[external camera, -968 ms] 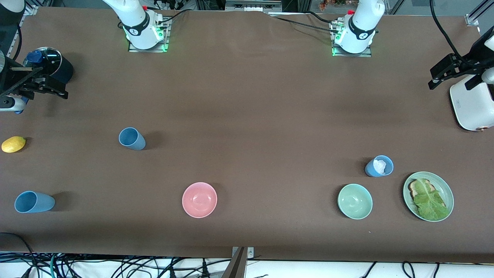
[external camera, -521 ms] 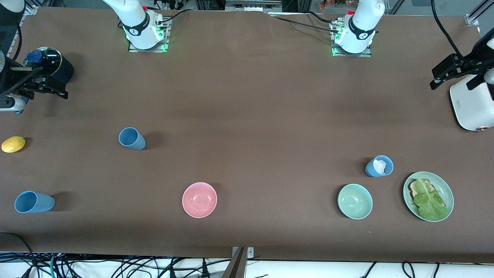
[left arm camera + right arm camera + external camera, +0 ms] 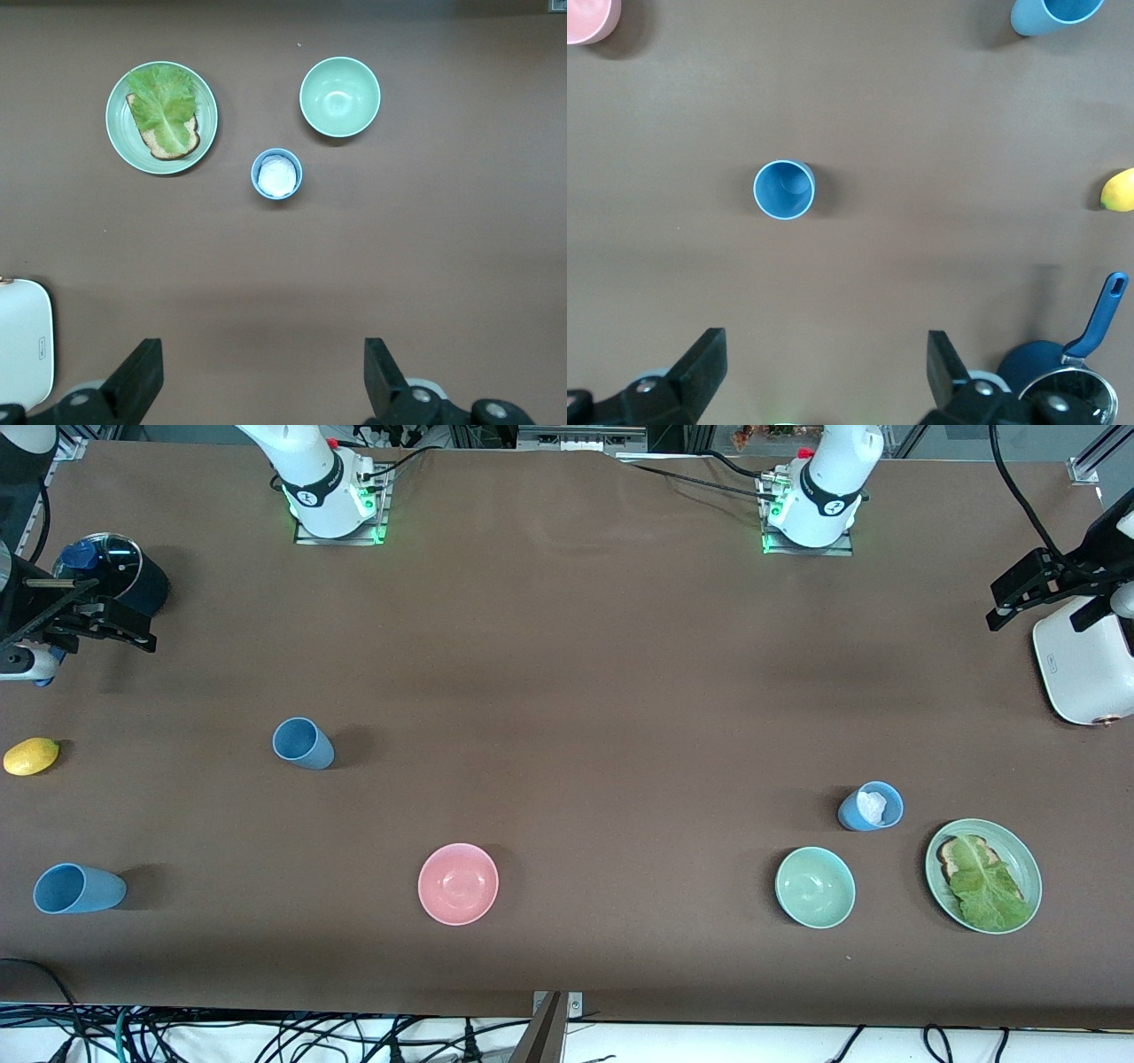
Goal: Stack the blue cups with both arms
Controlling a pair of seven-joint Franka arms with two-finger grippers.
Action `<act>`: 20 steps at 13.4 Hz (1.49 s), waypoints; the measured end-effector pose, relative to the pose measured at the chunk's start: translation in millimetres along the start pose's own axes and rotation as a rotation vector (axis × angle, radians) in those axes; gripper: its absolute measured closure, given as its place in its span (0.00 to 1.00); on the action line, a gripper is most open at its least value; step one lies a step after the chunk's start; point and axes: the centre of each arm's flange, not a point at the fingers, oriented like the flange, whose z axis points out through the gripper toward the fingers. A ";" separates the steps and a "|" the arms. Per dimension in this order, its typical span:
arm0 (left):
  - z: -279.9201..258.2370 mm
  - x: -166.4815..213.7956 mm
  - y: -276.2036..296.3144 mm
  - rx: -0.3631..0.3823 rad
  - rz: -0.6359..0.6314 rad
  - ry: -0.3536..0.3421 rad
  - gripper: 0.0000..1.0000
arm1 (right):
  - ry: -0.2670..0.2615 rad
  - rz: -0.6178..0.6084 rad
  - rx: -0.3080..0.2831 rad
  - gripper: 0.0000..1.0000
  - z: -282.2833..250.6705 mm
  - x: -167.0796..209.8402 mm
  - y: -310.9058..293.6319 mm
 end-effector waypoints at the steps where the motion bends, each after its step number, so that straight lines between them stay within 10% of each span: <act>1: 0.6 0.3 0.8 0.000 0.001 -0.001 0.00 | 0.000 0.000 0.000 0.00 0.0 0.0 0.0; 20: 10.3 20.0 2.0 -0.002 0.004 -0.056 0.00 | 0.000 0.000 0.000 0.00 0.0 0.0 0.1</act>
